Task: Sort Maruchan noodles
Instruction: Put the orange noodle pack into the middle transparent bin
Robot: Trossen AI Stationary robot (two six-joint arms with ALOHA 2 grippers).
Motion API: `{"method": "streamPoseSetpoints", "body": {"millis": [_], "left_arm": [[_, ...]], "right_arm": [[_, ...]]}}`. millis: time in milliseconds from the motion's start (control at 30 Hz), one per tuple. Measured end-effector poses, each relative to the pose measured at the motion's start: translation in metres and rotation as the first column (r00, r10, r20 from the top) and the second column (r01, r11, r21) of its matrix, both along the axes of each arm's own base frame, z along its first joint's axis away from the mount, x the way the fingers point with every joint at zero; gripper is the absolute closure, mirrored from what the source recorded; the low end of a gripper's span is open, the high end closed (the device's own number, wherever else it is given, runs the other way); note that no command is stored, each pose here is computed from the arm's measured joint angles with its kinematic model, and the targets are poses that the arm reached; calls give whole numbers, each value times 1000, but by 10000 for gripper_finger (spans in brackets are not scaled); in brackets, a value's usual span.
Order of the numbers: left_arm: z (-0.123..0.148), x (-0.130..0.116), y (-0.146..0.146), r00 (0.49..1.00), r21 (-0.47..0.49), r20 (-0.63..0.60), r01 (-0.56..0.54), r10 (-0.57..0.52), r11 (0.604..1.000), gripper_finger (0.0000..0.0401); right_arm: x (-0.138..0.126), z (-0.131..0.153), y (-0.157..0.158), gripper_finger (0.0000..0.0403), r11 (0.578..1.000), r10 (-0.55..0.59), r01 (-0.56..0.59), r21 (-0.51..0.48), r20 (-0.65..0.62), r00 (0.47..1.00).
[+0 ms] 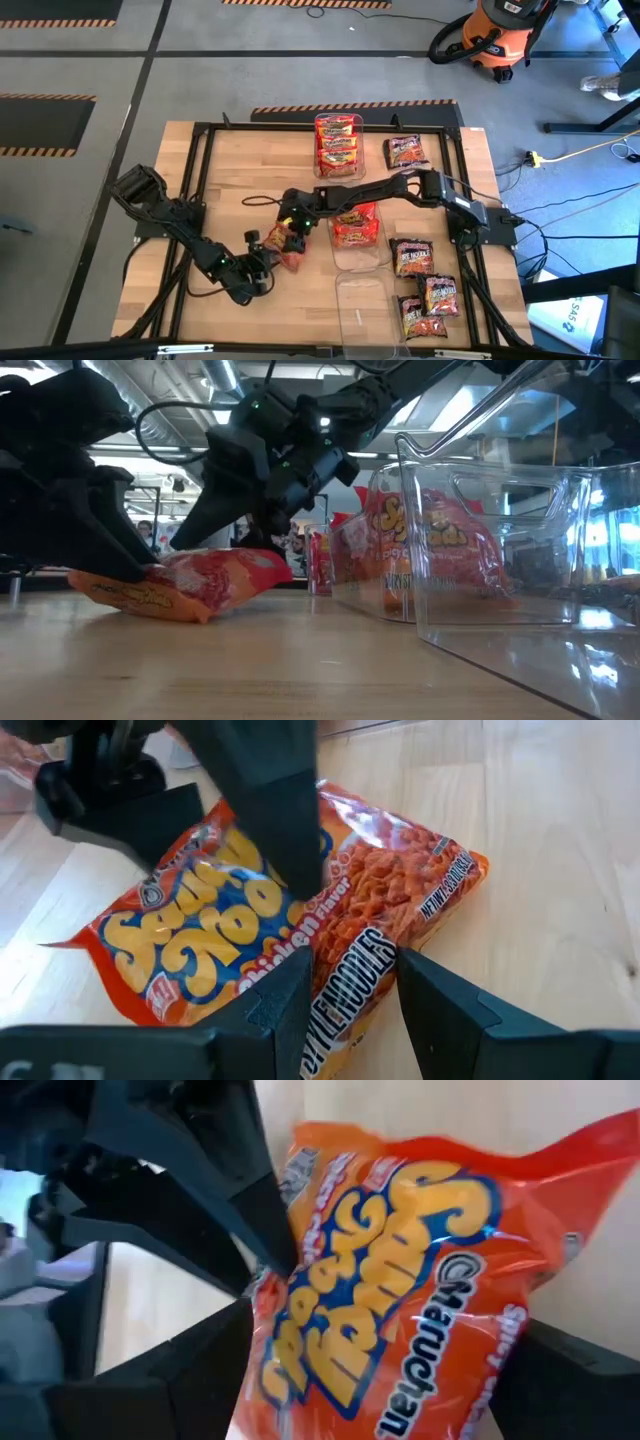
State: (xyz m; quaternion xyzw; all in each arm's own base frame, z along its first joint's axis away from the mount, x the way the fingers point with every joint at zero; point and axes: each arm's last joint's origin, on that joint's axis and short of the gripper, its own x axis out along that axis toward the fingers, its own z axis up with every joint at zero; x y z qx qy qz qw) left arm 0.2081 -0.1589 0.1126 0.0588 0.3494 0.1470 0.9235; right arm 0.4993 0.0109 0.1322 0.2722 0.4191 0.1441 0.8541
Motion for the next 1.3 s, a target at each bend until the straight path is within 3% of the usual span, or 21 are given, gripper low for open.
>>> {"method": "streamPoseSetpoints", "body": {"millis": [400, 767, 1000, 1133, 1300], "left_arm": [[1, 1, 1, 1000, 17, 20, -15, 15, 1000, 260], [5, 2, 1, 998, 12, 50, -27, 27, 1000, 260], [37, -7, -3, 997, -150, 35, 70, -66, 986, 260], [55, -19, -4, 993, -305, 11, 116, -118, 945, 260], [75, -32, -7, 987, -393, 61, 159, -147, 906, 260]], "right_arm": [[0, -3, 7, 91, 998, -7, 9, 59, -30, 1000], [2, -5, 12, 217, 1000, 8, -8, 30, 0, 1000], [5, 4, 15, 284, 998, 69, -69, 1, 47, 996], [10, 22, 15, 289, 990, 132, -129, -54, 59, 990], [11, 54, 21, 287, 968, 209, -208, -140, -2, 978]]}}
